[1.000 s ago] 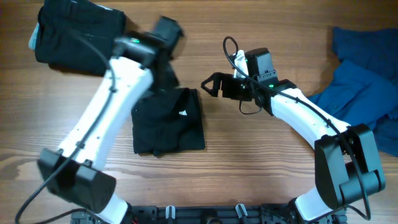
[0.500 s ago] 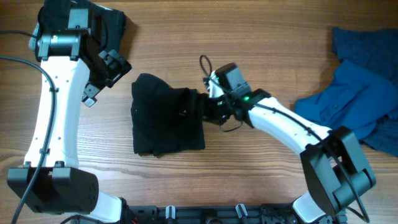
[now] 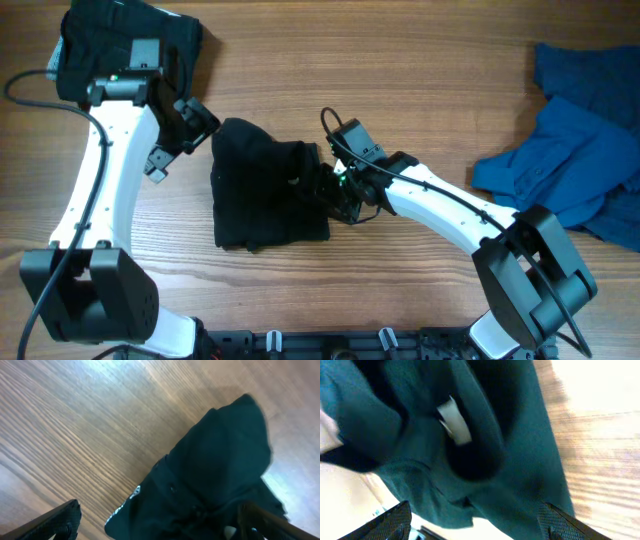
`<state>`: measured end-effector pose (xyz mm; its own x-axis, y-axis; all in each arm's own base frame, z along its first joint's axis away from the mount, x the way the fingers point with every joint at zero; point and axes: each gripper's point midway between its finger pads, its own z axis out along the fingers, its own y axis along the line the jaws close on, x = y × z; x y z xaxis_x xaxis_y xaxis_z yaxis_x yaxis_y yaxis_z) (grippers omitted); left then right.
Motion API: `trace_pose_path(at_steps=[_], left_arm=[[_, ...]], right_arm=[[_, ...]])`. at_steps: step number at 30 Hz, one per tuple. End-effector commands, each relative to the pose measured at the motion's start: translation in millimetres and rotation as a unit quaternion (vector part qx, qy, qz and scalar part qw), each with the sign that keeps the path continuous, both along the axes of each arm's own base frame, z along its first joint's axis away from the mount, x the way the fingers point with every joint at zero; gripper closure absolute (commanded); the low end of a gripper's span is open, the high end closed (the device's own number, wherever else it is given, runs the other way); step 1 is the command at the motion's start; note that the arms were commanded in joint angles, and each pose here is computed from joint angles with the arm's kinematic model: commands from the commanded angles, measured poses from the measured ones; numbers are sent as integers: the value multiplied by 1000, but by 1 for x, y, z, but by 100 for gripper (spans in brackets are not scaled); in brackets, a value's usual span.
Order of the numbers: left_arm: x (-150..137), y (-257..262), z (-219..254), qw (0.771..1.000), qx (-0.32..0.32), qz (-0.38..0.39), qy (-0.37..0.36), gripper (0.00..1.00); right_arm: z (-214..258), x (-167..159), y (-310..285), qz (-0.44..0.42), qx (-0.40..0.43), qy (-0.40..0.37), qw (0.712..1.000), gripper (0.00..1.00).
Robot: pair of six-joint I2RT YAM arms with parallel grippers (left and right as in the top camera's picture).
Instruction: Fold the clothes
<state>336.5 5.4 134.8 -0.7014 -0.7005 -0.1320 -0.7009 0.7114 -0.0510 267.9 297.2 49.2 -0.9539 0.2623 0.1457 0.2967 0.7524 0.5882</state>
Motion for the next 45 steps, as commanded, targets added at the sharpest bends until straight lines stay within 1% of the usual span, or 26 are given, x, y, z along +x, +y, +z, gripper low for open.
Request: trace_pose_path(at_steps=[1, 6, 11, 15, 17, 20, 24, 28, 30, 32, 33, 34, 35, 36, 37, 45], left_arm=[[-8, -10, -25, 999, -25, -11, 19, 0], [-14, -13, -38, 999, -30, -14, 29, 0], [-15, -13, -39, 999, -30, -19, 31, 0], [-15, -14, -39, 999, -31, -20, 31, 0], [-15, -14, -39, 999, -31, -20, 31, 0], [-13, -14, -39, 999, -31, -24, 27, 0], [-12, -14, -39, 999, -31, -24, 25, 0], [-12, -14, -39, 999, -31, -24, 26, 0], [-12, -14, -39, 999, -31, -24, 26, 0], [-12, -14, -39, 999, -30, -25, 26, 0], [-12, -14, -39, 999, -31, -25, 26, 0], [-12, -14, -39, 999, -31, -25, 26, 0], [-12, -14, -39, 999, -30, -25, 26, 0], [-12, -14, -39, 999, -31, -26, 26, 0], [-12, -14, -39, 999, -31, -26, 26, 0], [-12, -14, -39, 999, -30, -28, 26, 0]], right_arm=[[-4, 11, 0, -41, -1, 4, 999, 19], [2, 21, 7, -60, 18, -5, 998, 23], [-10, 21, -7, -94, -24, 7, 995, 24], [-21, 25, -10, -102, -29, 14, 994, 29], [-29, 26, -11, -102, -24, 29, 994, 34], [-33, 27, -10, -97, -17, 35, 995, 37], [-34, 27, -10, -98, -18, 35, 994, 46], [-33, 29, -10, -102, -16, 33, 994, 57], [-33, 29, -9, -102, -16, 32, 994, 65], [-33, 29, -9, -101, -15, 33, 994, 71], [-33, 28, -9, -100, -14, 34, 994, 76], [-33, 28, -8, -100, -13, 34, 994, 78], [-32, 28, -8, -99, -11, 36, 994, 85], [-32, 27, -7, -97, -9, 37, 995, 94], [-32, 27, -7, -94, -8, 37, 995, 96], [-25, 23, -7, -80, -9, 36, 996, 96]])
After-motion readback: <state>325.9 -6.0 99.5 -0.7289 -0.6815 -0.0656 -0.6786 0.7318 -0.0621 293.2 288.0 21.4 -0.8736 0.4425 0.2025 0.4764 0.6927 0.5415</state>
